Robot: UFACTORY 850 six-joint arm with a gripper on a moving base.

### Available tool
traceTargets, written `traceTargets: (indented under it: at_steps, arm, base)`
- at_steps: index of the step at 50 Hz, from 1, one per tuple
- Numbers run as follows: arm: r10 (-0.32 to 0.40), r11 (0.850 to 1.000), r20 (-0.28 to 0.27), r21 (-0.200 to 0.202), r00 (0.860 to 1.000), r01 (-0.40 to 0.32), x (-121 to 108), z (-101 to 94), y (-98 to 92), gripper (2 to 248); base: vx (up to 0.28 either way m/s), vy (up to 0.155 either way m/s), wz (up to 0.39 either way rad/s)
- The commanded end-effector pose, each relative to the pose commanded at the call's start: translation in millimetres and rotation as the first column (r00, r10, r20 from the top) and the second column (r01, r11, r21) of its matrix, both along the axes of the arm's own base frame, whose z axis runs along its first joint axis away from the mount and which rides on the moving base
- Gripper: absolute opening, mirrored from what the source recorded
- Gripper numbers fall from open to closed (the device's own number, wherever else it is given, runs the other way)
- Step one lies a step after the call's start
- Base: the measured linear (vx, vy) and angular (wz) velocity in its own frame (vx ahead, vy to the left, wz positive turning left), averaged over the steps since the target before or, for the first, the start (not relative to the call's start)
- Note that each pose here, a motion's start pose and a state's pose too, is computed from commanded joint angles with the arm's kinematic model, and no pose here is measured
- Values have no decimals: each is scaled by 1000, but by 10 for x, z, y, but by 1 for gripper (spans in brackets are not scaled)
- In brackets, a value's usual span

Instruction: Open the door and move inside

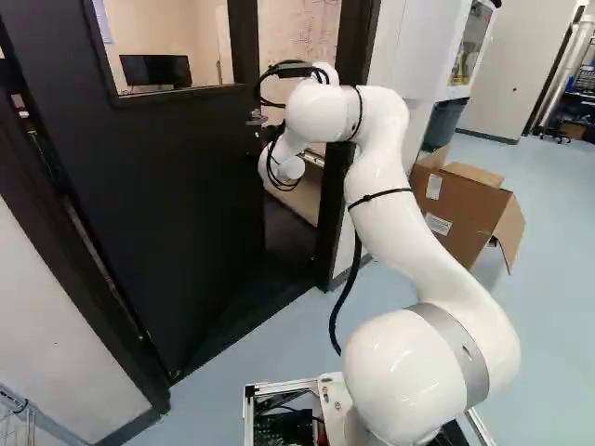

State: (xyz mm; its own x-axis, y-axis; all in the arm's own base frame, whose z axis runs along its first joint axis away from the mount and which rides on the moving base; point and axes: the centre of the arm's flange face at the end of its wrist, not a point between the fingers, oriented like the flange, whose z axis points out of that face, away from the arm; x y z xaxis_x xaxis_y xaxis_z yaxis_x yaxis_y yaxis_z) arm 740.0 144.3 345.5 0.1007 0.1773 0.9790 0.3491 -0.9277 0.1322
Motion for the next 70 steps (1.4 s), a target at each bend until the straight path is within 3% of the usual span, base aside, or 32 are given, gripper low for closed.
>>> traceTargets:
  at_steps: [37,70]
  arm:
    - [-28,999,-79,13,996,29,-707,160,-53,247]
    - [-82,996,-166,24,983,87,-1350,247,-173,247]
  base:
    - [0,0,0]
    - [0,0,0]
